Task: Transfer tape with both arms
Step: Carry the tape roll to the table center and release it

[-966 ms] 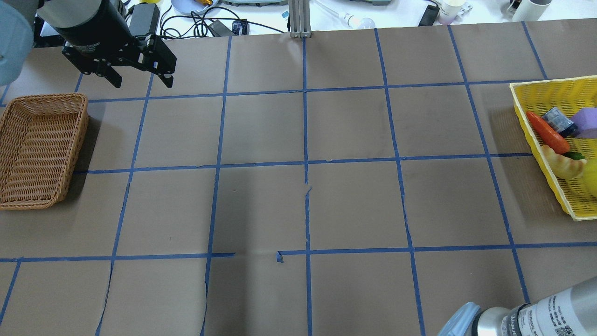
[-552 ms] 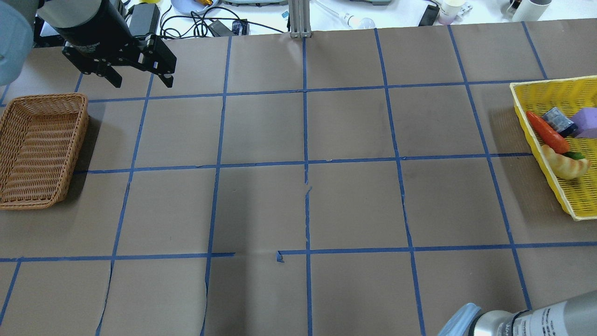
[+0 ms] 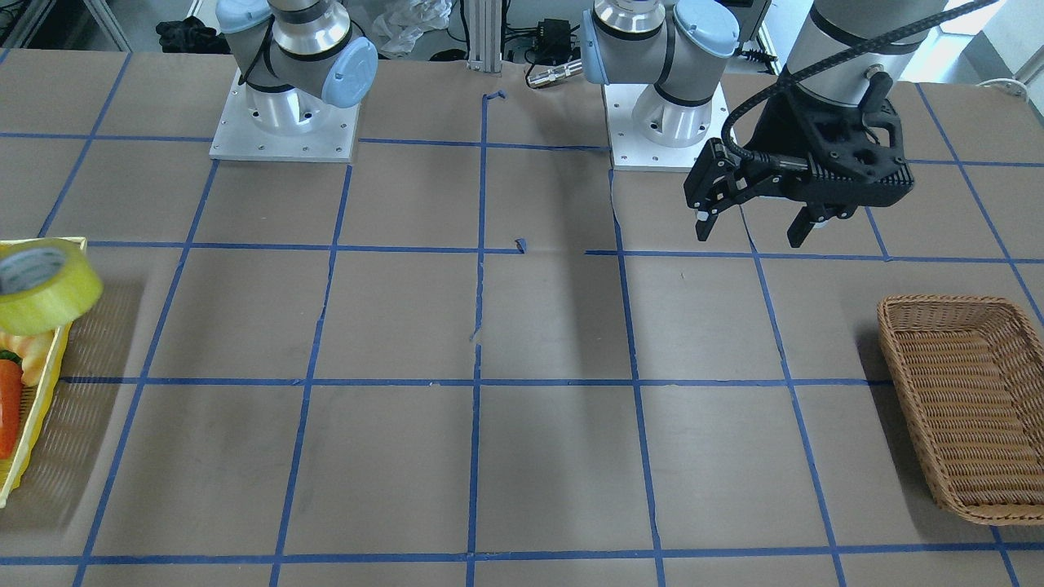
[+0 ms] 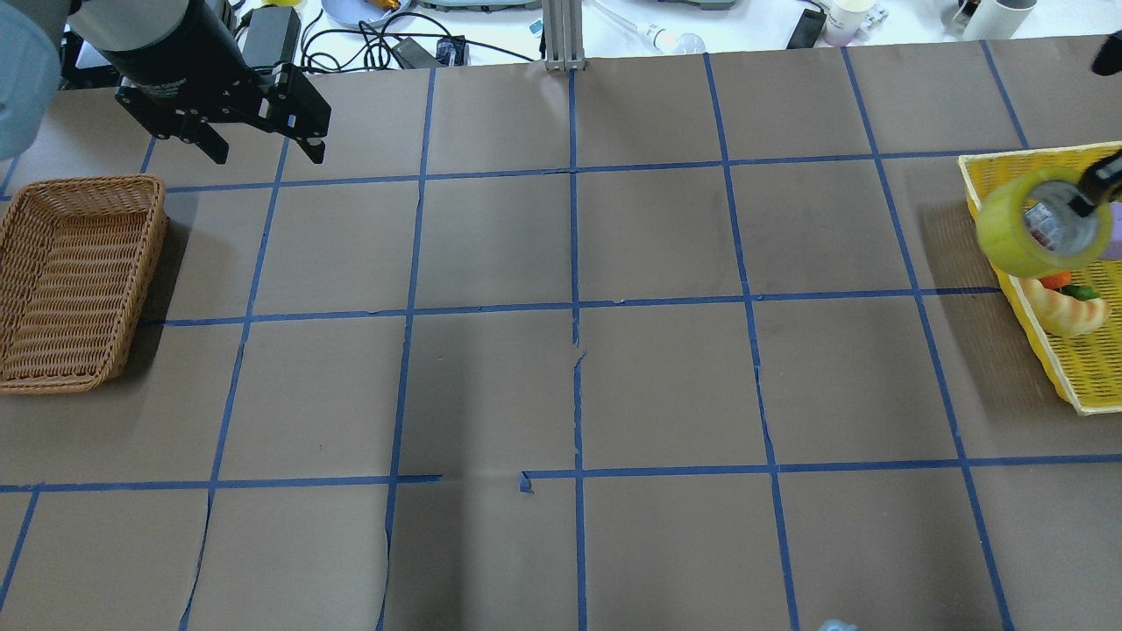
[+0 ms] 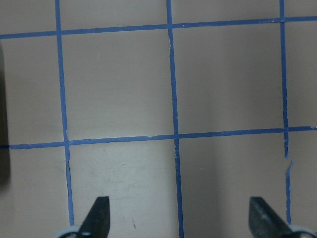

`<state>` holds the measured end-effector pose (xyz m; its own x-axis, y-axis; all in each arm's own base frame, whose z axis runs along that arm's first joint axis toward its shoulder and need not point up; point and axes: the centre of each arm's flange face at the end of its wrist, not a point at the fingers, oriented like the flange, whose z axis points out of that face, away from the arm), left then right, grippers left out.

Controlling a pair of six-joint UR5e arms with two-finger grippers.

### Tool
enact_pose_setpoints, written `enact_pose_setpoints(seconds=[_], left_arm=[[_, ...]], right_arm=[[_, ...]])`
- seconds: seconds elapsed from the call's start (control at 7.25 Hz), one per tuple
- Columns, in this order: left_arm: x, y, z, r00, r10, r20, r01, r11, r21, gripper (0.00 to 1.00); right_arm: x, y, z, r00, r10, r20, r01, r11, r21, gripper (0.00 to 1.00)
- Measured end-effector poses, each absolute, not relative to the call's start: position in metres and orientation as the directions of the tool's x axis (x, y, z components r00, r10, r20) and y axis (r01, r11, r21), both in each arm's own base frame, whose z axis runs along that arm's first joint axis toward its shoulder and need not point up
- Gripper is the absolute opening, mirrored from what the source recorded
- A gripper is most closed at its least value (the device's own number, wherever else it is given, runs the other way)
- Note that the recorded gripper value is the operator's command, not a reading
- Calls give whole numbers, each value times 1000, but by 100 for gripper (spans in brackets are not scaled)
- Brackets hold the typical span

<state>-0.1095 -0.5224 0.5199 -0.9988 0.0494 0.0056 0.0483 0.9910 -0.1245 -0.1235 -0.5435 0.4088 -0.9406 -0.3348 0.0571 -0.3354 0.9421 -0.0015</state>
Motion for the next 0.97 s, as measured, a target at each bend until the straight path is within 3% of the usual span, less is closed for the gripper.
enact_pose_setpoints(seconds=[0.55,0.97], left_arm=[[-109,-522,522,-999,49,2,49,991,-128,100],[-108,-522,524,-999,46,2,45,990,-131,100]], right_arm=[[195,-568,326,-996,86,36,86,996,17,0],[302,-547,258,-968,249,-3,248,964,93,0]])
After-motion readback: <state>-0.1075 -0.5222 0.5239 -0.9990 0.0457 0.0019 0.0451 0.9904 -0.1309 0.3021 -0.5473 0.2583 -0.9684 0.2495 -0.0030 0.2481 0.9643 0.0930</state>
